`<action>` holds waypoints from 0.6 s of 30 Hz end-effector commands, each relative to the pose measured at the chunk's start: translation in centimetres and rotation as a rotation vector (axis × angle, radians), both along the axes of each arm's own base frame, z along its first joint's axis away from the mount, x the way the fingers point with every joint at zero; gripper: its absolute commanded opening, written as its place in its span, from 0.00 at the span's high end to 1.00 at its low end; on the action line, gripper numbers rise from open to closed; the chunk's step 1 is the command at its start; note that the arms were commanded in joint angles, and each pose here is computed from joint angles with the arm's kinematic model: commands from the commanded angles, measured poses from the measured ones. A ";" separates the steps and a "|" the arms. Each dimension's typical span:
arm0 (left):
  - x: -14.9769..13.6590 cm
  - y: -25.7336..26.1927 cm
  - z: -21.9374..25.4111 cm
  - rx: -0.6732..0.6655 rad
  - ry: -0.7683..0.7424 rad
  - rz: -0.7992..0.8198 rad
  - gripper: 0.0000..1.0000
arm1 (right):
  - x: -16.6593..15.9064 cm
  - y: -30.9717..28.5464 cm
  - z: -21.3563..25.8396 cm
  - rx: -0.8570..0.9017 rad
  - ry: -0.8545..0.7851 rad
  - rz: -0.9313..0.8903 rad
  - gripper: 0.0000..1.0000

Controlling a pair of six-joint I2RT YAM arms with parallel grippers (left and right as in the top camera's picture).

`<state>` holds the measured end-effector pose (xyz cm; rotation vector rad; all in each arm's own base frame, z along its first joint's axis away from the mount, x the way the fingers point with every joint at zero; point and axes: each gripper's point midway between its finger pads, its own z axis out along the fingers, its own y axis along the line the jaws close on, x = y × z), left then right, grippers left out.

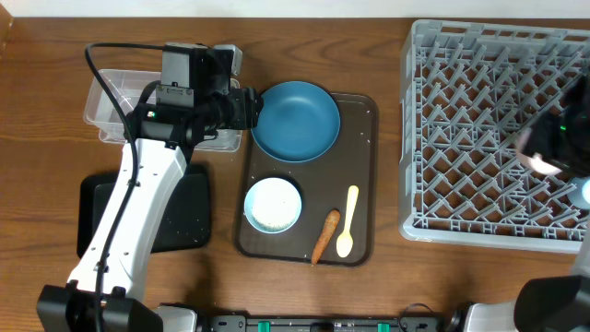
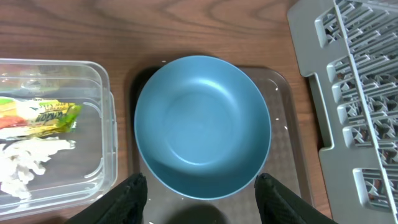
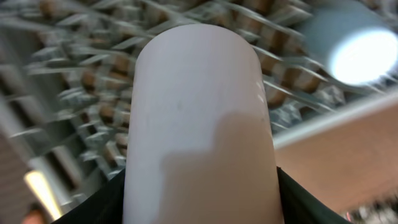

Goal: Sort waste into correct bins and load items into the dishwasher rack
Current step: 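Carry the pink cup with the right gripper into the dish rack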

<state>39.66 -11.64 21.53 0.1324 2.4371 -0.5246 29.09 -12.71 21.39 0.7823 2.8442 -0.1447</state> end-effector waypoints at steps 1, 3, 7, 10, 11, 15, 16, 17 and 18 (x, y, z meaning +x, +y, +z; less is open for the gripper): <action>0.3 0.5 0.1 0.027 -0.013 0.003 0.42 | -1.3 -3.5 -0.4 -0.056 0.043 -0.132 0.93; 0.3 0.5 0.1 0.027 -0.012 0.003 0.42 | -1.6 -4.3 -0.9 -0.029 0.047 -0.168 0.93; 0.3 0.5 0.1 0.026 -0.012 0.004 0.42 | -1.8 -5.0 -2.3 0.024 0.079 -0.199 0.92; 0.2 0.5 0.0 0.028 -0.006 0.003 0.42 | -1.6 -5.1 -3.4 0.040 0.113 -0.198 0.90; 0.1 0.5 -0.1 0.028 -0.002 0.003 0.42 | -1.6 -5.1 -3.9 0.046 0.127 -0.197 0.90; 0.0 0.5 -0.1 0.029 0.001 0.003 0.42 | -1.3 -5.3 -5.7 0.070 0.182 -0.197 0.89; 0.0 0.5 -0.1 0.029 0.003 0.003 0.42 | -1.2 -5.3 -6.2 0.077 0.197 -0.197 0.89; 0.0 0.5 -0.1 0.029 0.003 0.003 0.42 | -1.2 -5.3 -6.6 0.083 0.209 -0.197 0.88; 0.0 0.5 -0.2 0.029 0.004 0.003 0.42 | -1.2 -5.4 -7.0 0.088 0.220 -0.197 0.88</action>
